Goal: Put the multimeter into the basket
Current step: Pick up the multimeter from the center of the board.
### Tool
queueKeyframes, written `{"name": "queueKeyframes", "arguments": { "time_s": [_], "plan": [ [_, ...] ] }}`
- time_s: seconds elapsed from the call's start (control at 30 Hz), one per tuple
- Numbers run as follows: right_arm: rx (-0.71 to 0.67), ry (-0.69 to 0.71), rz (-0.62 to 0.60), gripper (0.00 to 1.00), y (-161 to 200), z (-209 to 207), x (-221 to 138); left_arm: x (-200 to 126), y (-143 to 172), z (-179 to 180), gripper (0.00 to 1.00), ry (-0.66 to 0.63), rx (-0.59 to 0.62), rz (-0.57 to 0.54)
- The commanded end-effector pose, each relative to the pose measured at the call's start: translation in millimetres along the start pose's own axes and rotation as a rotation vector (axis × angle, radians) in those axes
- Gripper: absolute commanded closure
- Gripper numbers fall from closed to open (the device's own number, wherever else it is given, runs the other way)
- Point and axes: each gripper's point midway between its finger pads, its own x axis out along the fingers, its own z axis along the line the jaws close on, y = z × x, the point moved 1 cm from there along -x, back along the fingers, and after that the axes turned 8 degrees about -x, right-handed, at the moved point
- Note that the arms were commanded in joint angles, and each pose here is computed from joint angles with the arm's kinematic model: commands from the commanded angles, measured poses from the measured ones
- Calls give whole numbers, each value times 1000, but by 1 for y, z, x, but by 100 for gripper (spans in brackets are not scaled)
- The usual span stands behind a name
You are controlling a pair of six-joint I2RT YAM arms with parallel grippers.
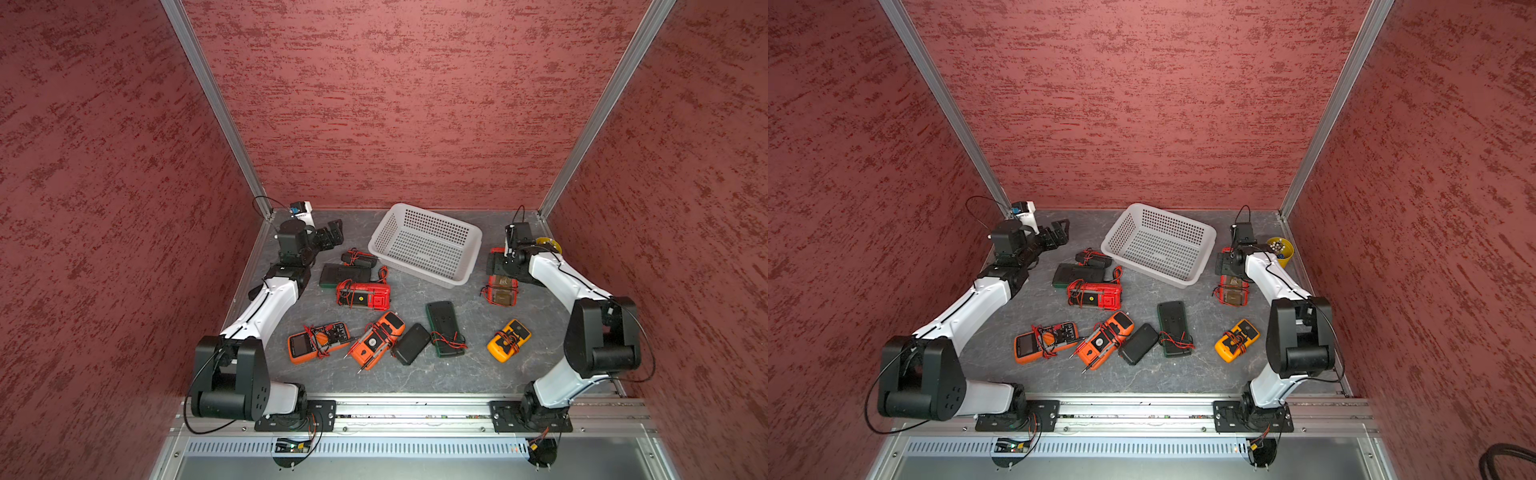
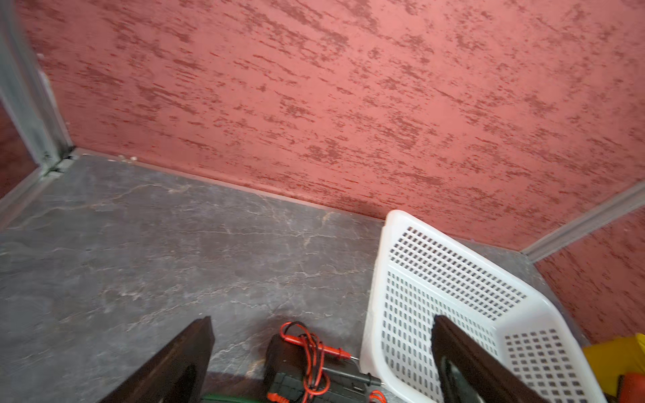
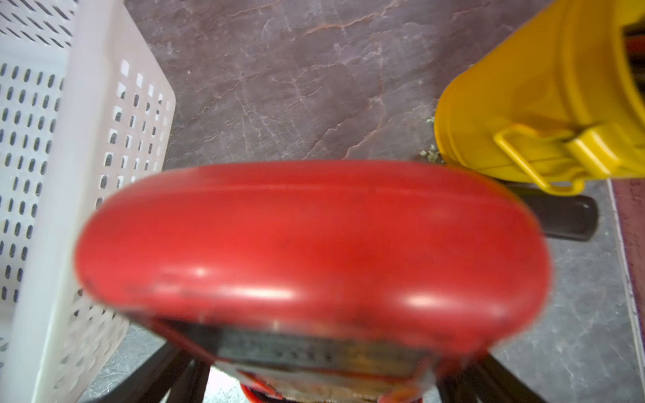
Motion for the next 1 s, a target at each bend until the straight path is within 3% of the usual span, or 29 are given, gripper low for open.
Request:
{"name": "queueKeyframes", "arguments": {
  "time_s": [0.0, 0.17, 0.4, 0.63, 0.8, 0.97],
  "plan": [
    [47, 27, -156, 100, -28, -6, -24, 3, 9, -45, 0, 128, 97, 62],
    [64, 27, -195, 100, -22, -9, -36, 1, 44, -116, 0, 378, 174, 141],
    [94, -4, -258, 100, -15, -8, -53, -11, 130, -220, 0, 742, 341, 267],
    [95, -26, -302, 100, -9, -8, -73, -16, 185, -282, 0, 996, 347, 387],
    [94, -54, -351, 100, -14, -7, -101, -18, 213, -310, 0, 1081, 398, 417],
    [111, -140, -412, 100, -24, 1, -139, -18, 218, -333, 1, 1120, 389, 429]
  ]
}}
